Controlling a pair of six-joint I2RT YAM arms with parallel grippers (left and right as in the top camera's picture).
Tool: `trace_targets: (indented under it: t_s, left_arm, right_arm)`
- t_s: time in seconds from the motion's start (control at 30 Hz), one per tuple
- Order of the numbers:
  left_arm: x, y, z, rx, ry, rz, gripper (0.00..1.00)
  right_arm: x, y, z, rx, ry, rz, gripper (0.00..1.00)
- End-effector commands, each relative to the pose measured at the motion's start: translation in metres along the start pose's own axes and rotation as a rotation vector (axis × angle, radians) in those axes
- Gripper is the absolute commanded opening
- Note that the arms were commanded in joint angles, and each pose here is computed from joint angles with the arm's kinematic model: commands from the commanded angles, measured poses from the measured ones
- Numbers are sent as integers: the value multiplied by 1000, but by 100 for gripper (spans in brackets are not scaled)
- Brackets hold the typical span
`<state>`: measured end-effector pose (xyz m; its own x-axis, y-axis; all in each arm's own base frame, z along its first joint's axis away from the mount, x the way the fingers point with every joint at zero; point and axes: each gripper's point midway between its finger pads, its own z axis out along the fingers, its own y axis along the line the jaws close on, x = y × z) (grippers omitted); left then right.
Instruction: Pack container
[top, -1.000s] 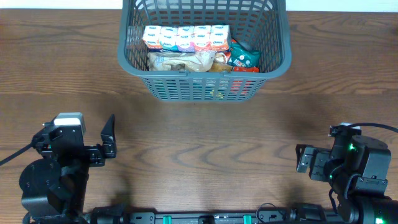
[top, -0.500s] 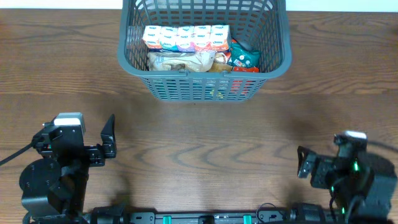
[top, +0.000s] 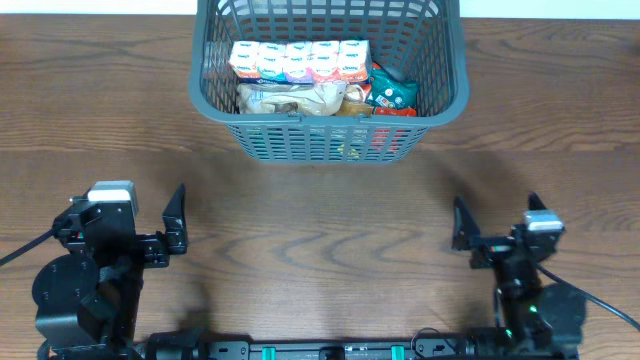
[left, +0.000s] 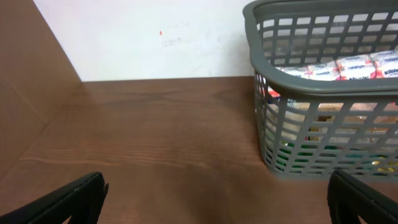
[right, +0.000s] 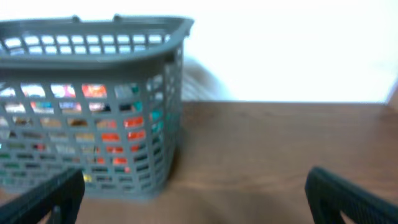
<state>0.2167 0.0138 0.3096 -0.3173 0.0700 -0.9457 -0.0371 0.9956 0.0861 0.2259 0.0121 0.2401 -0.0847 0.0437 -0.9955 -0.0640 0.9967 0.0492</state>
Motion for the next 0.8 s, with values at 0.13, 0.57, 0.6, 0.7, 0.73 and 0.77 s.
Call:
trace_targets:
  t_s: [0.13,0.57,0.6,0.7,0.73,0.77]
  left_arm:
    - [0,-2,-1,9,-4,9,99]
    - [0,-2,-1,9,-4,9,99]
    - [0,-2,-1,9,-4,9,99]
    - [0,-2,-1,9,-4,9,99]
    - [0,-2,-1,9,-4,9,99]
    - [0,-2,-1,9,-4,9,99]
  right_arm:
    - [35,13,19,-71,-86,-98,99]
    - [84,-1,23,-5,40,-191,99]
    - [84,-3,23,7,41,-192,99]
    - [84,-8,23,38,41,-181,99]
    - [84,-10,23,48,40,-165,99]
    - [83,-11,23,55,40,-153,99]
